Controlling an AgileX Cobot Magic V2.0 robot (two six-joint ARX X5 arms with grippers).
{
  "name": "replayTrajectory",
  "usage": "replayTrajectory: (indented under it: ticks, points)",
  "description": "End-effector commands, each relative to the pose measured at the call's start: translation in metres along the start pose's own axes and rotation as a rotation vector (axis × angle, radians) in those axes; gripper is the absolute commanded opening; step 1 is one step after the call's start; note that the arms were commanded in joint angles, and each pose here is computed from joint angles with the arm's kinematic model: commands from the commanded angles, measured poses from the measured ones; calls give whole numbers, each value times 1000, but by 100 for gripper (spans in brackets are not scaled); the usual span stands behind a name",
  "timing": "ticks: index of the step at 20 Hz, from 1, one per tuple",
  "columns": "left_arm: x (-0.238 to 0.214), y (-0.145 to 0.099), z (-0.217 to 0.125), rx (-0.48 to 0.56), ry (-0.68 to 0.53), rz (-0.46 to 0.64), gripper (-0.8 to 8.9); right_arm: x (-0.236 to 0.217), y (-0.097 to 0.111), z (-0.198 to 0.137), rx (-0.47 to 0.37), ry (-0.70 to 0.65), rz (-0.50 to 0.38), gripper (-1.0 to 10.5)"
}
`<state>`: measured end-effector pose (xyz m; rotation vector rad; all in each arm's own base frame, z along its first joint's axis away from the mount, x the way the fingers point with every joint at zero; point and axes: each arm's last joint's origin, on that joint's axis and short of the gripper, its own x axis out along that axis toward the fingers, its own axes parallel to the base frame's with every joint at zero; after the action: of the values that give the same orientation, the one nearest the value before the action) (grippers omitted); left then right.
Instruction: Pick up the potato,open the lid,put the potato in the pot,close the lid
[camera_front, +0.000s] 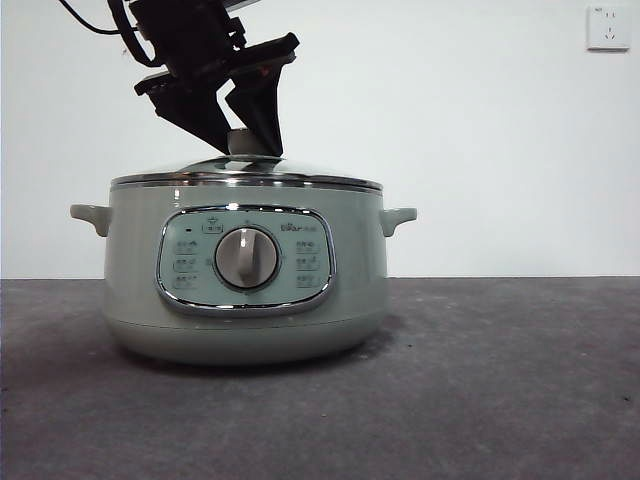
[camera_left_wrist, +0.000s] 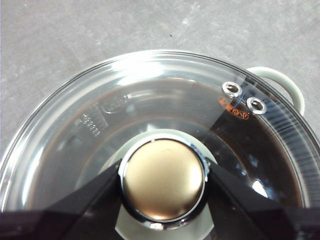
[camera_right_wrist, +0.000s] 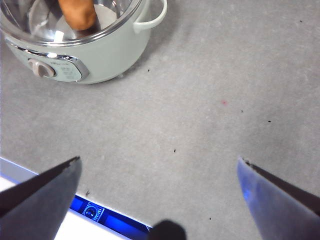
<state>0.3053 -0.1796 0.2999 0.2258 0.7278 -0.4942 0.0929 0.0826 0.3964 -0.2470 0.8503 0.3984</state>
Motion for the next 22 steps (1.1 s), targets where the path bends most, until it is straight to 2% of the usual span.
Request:
replayTrajectory:
  ticks: [1, 6, 11, 17, 20, 21, 22]
  points:
    - [12, 1, -13, 16, 79, 23, 356, 4, 1, 0, -6, 7, -2, 692]
    - [-29, 2, -3, 5, -19, 26, 513, 7, 2, 2, -11, 18, -4, 692]
    - [-91, 3, -6, 0, -73, 25, 513, 7, 3, 2, -24, 17, -4, 692]
    - [-154, 3, -38, -29, 50, -2, 506, 9, 4, 6, -20, 1, 0, 692]
    - [-167, 3, -44, -31, 52, -5, 506, 14, 6, 10, -22, 9, 7, 688]
    - [-169, 1, -45, -28, 61, -16, 493, 17, 8, 11, -25, 23, 16, 636]
    - [-169, 0, -47, -15, 76, -40, 363, 19, 9, 12, -31, 38, 25, 334]
